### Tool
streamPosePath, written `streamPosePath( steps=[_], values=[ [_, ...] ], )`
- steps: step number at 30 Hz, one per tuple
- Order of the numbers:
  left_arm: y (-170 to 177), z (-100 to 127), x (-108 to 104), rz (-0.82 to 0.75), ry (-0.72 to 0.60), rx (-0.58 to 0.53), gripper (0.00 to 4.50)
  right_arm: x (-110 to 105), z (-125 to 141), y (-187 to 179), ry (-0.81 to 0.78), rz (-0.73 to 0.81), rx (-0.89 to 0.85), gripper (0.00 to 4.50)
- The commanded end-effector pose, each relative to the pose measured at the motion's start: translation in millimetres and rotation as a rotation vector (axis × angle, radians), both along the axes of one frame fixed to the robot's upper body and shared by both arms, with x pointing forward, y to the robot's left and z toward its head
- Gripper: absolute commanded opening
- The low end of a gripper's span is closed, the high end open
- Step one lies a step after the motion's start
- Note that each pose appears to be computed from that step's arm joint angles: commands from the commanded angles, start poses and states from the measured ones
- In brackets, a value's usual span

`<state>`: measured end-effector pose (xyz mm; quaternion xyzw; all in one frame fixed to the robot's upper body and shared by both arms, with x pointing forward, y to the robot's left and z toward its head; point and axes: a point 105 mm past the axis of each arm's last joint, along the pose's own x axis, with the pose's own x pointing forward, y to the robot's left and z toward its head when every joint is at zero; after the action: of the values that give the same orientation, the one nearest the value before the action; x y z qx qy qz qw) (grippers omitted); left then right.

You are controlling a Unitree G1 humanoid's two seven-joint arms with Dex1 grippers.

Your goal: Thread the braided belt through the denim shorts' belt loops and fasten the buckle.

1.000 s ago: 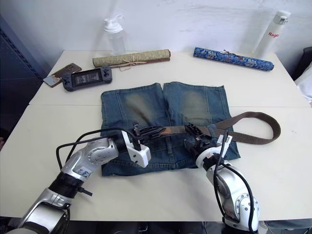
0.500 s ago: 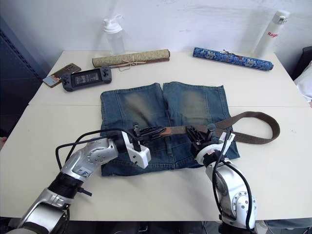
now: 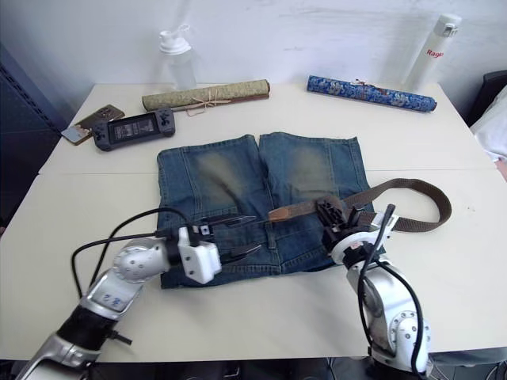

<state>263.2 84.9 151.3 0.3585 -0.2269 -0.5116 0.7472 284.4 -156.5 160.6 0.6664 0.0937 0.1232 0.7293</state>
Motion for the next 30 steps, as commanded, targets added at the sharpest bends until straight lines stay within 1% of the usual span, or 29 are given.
streamPosePath(
  steps=[1,2,5,7,9,15,20,23,30],
  values=[
    [18.1,5.8,-6.8,0.040,0.104,-0.055,3.08,-5.6,6.8,-10.3,-0.076,0.007,-0.190,0.00],
    [20.1,7.2,-6.8,0.053,0.127,-0.074,3.08,-5.8,5.0,-9.4,-0.083,0.014,-0.251,0.00],
    [20.9,10.0,-7.4,0.067,0.212,-0.126,3.08,-7.8,0.0,1.1,-0.108,0.049,-0.350,0.00],
    [21.2,9.3,-10.1,0.066,0.271,-0.144,3.08,-9.9,-3.8,6.7,-0.119,0.054,-0.380,0.00],
    [20.8,7.5,-12.5,0.060,0.292,-0.126,3.08,-10.7,-6.0,10.1,-0.120,0.050,-0.382,0.00],
    [22.6,3.3,-14.1,0.066,0.305,-0.106,3.08,-7.2,-10.9,11.6,-0.129,0.023,-0.434,0.00],
    [26.8,-1.1,-12.7,0.080,0.305,-0.103,3.08,-4.5,-6.6,7.5,-0.180,-0.009,-0.479,0.00],
    [28.6,-5.4,-13.2,0.079,0.312,-0.096,3.08,-2.1,-0.5,7.0,-0.219,-0.025,-0.474,0.00],
    [31.5,-10.2,-14.1,0.083,0.307,-0.086,3.08,-4.7,2.3,13.2,-0.280,0.013,-0.564,0.00]
  ],
)
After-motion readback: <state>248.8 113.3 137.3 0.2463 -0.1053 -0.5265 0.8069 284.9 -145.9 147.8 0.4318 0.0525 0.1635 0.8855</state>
